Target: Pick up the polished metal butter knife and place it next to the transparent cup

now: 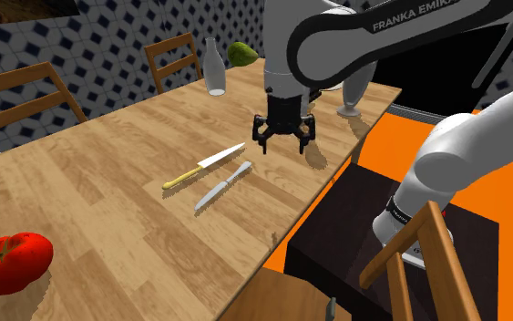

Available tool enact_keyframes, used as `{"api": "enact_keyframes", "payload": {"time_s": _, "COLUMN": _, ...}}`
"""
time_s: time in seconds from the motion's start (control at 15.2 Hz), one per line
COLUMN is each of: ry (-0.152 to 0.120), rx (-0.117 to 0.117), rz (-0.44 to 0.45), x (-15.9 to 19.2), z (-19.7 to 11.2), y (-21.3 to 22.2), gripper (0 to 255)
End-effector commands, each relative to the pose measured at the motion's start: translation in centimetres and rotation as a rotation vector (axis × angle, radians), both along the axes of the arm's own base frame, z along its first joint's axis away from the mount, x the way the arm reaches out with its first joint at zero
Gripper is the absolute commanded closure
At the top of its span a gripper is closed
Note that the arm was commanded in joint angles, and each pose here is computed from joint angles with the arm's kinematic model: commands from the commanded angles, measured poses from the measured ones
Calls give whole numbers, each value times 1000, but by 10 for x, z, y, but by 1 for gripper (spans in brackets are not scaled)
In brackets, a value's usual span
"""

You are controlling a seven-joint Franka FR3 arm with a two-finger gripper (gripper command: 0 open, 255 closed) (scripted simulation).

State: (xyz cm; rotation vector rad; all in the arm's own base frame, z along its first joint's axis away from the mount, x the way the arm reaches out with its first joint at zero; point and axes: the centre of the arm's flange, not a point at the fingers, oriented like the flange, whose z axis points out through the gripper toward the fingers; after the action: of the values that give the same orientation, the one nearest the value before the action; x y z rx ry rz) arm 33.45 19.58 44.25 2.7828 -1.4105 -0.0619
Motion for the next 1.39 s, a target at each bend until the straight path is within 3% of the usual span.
{"api": "enact_keyframes", "payload": {"time_s": 0.0, "ry": -10, "rx": 0, "rz": -88, "x": 12, "z": -10, "y": 19, "gripper": 0}}
{"api": "enact_keyframes", "payload": {"time_s": 0.79, "ry": -63, "rx": -11, "rz": -568, "x": 118, "z": -62, "y": 113, "gripper": 0}}
{"api": "enact_keyframes", "payload": {"time_s": 1.32, "ry": -63, "rx": -11, "rz": -568, "x": 119, "z": -102, "y": 113, "gripper": 0}}
